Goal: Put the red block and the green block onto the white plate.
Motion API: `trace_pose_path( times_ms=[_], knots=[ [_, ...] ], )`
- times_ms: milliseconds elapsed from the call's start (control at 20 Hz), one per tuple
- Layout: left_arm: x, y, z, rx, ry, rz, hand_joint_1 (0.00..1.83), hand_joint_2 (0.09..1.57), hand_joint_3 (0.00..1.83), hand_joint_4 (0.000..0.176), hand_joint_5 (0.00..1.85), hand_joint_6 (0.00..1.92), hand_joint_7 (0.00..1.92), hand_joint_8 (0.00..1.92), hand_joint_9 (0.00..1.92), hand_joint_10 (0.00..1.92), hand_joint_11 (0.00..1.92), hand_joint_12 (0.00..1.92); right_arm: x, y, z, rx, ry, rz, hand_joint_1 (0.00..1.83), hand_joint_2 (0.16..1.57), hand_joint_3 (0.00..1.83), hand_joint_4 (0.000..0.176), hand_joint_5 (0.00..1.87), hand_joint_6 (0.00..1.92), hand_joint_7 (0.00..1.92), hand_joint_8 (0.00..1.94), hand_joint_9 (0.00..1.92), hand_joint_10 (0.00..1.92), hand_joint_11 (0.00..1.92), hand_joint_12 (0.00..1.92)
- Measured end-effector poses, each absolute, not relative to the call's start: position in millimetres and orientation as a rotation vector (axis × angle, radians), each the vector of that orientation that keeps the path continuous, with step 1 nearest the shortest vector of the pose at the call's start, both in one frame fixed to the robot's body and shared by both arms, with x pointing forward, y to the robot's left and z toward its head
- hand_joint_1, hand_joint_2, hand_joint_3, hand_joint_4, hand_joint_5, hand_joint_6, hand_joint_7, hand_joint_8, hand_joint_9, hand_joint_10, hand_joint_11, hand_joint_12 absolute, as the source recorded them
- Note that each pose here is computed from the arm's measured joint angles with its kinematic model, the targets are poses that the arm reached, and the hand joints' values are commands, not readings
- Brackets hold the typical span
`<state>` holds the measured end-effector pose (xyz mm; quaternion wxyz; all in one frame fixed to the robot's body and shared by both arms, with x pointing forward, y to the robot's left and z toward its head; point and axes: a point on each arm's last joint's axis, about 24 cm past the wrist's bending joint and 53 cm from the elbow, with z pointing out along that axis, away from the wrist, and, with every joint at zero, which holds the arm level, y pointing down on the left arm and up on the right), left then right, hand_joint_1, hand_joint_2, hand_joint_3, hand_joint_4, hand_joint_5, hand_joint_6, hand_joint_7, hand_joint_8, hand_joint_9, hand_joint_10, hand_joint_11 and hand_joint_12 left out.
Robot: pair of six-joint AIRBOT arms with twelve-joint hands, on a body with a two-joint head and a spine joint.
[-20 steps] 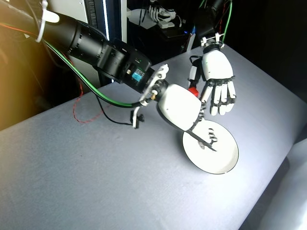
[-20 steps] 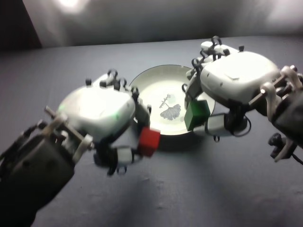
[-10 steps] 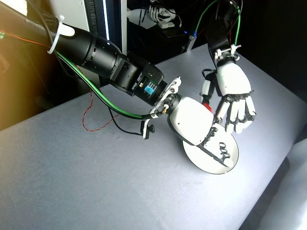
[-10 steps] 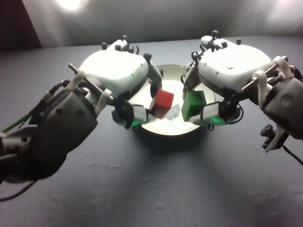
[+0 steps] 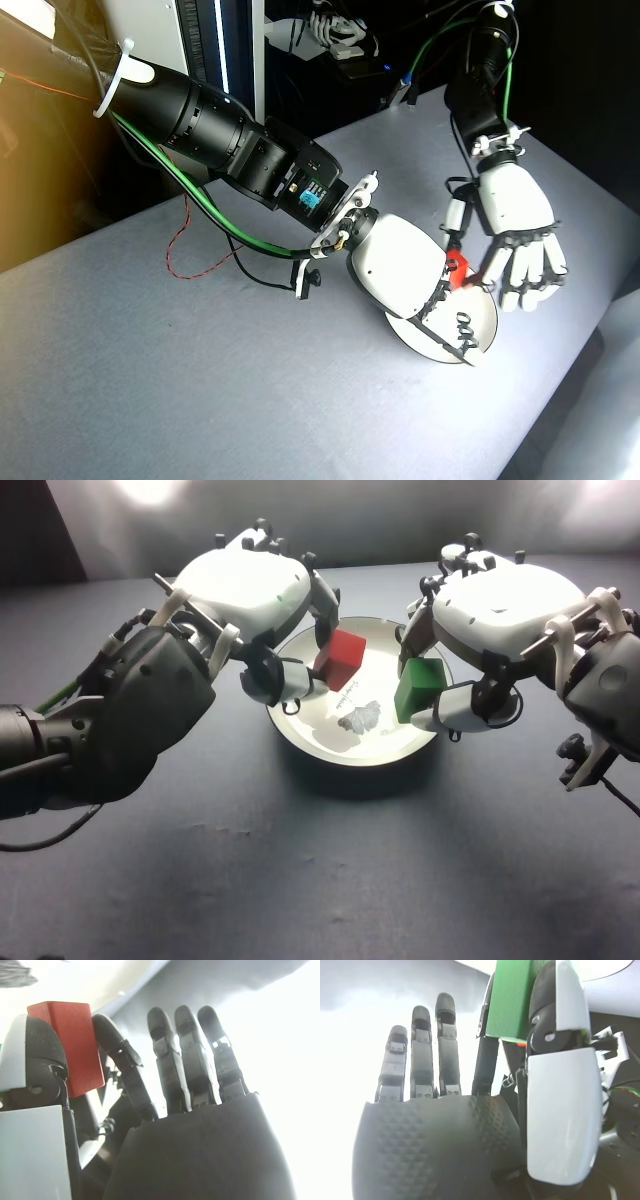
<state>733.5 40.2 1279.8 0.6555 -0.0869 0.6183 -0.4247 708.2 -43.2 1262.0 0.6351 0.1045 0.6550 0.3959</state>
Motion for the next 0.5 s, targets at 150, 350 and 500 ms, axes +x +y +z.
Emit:
trace_pose_path(
  times_ms=[150, 350, 500],
  knots=[
    [732.2, 38.5, 1272.5, -0.198, 1.419, -0.972, 1.03, 1.09, 0.00, 0.176, 1.02, 0.91, 0.63, 0.00, 0.39, 0.12, 0.00, 0.98, 708.3, -43.9, 1259.0, 0.239, 1.502, 0.901, 1.05, 1.06, 0.00, 0.176, 1.10, 0.78, 0.48, 0.00, 0.28, 0.00, 0.00, 0.00],
    [730.3, 36.9, 1267.2, -0.195, 1.430, -0.973, 0.58, 1.17, 0.00, 0.111, 0.45, 0.46, 0.36, 0.00, 0.24, 0.03, 0.00, 0.76, 709.3, -45.3, 1258.4, 0.242, 1.502, 0.898, 0.75, 1.00, 0.00, 0.157, 0.74, 0.35, 0.32, 0.00, 0.13, 0.00, 0.00, 0.00],
    [728.1, 36.7, 1262.8, -0.197, 1.434, -0.972, 0.07, 1.19, 0.00, 0.000, 0.20, 0.01, 0.16, 0.00, 0.14, 0.00, 0.00, 0.54, 708.9, -44.9, 1254.6, 0.241, 1.511, 0.897, 0.10, 1.08, 0.02, 0.055, 0.20, 0.00, 0.15, 0.00, 0.06, 0.00, 0.02, 0.01]
  ],
)
